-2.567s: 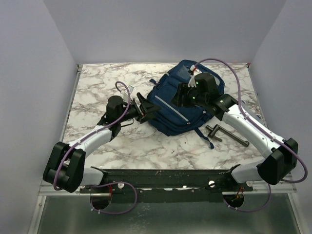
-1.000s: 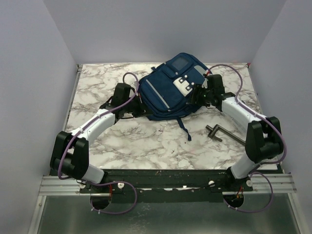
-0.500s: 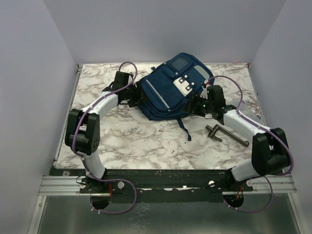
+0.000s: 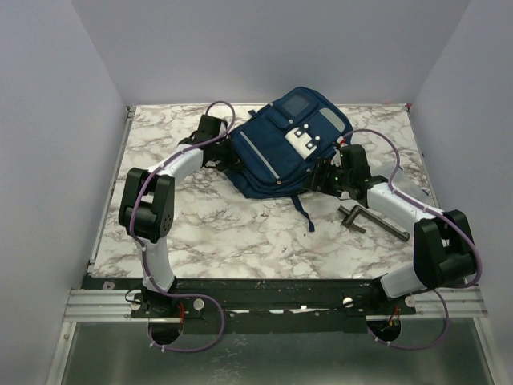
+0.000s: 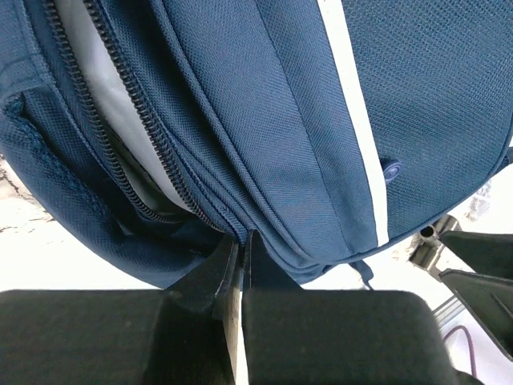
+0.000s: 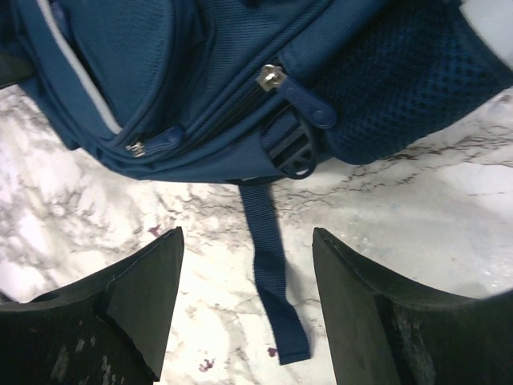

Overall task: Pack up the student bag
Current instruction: Adjust the student bag at the center of the board, then zip the student bag at the center of the board.

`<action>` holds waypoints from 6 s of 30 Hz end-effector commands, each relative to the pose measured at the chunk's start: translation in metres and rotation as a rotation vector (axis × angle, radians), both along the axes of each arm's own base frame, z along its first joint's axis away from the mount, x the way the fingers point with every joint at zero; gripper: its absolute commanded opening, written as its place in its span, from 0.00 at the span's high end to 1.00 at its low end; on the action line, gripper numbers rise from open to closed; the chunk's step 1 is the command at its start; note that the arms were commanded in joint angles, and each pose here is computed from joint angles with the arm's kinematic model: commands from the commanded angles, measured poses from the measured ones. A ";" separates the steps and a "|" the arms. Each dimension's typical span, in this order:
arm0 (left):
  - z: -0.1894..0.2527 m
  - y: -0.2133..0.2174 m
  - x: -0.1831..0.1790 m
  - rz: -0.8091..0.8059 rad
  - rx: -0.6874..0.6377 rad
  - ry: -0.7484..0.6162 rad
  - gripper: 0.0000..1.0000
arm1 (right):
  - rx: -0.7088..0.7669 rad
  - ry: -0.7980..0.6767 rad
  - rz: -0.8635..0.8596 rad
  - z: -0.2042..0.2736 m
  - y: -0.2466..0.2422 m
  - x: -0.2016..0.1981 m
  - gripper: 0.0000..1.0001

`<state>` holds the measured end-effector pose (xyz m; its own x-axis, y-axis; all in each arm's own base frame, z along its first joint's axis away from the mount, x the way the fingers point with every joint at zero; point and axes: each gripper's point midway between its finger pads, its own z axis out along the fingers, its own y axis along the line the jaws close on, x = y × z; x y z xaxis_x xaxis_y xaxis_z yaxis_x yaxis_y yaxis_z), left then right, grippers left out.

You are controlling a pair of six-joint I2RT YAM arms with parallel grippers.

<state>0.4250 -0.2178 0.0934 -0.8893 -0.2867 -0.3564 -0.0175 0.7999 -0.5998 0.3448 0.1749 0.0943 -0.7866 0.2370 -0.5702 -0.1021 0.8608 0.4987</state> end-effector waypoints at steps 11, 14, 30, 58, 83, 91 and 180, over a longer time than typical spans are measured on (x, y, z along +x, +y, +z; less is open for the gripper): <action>0.150 -0.066 -0.094 -0.116 -0.434 -0.115 1.00 | 0.137 -0.056 -0.066 0.037 0.004 -0.015 0.32; 0.138 -0.086 -0.127 -0.106 -0.466 -0.072 1.00 | 0.064 -0.032 -0.220 0.023 -0.024 -0.006 0.25; 0.095 -0.076 -0.187 -0.273 -0.379 -0.098 0.38 | -0.191 -0.028 -0.171 0.007 -0.066 0.050 0.28; 0.113 0.122 -0.086 0.312 -0.240 -0.182 0.23 | -0.804 -0.446 0.593 -0.027 0.202 -0.026 0.26; 0.055 0.074 -0.035 0.032 -0.307 -0.104 0.53 | -0.523 -0.819 0.792 0.093 0.165 -0.039 1.00; 0.081 0.027 -0.033 -0.312 -0.337 -0.488 0.43 | -0.462 -0.832 0.837 0.134 0.135 -0.037 1.00; 0.017 0.006 -0.133 -0.442 0.081 -0.086 1.00 | 0.057 -0.134 0.513 0.060 0.166 -0.065 0.00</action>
<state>0.3156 -0.2223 0.1100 -0.8804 0.1065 -0.4620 0.3798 0.7417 -0.5528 0.2509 0.3142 0.1139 -0.6395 -0.3854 -0.6652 -0.7251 0.5899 0.3554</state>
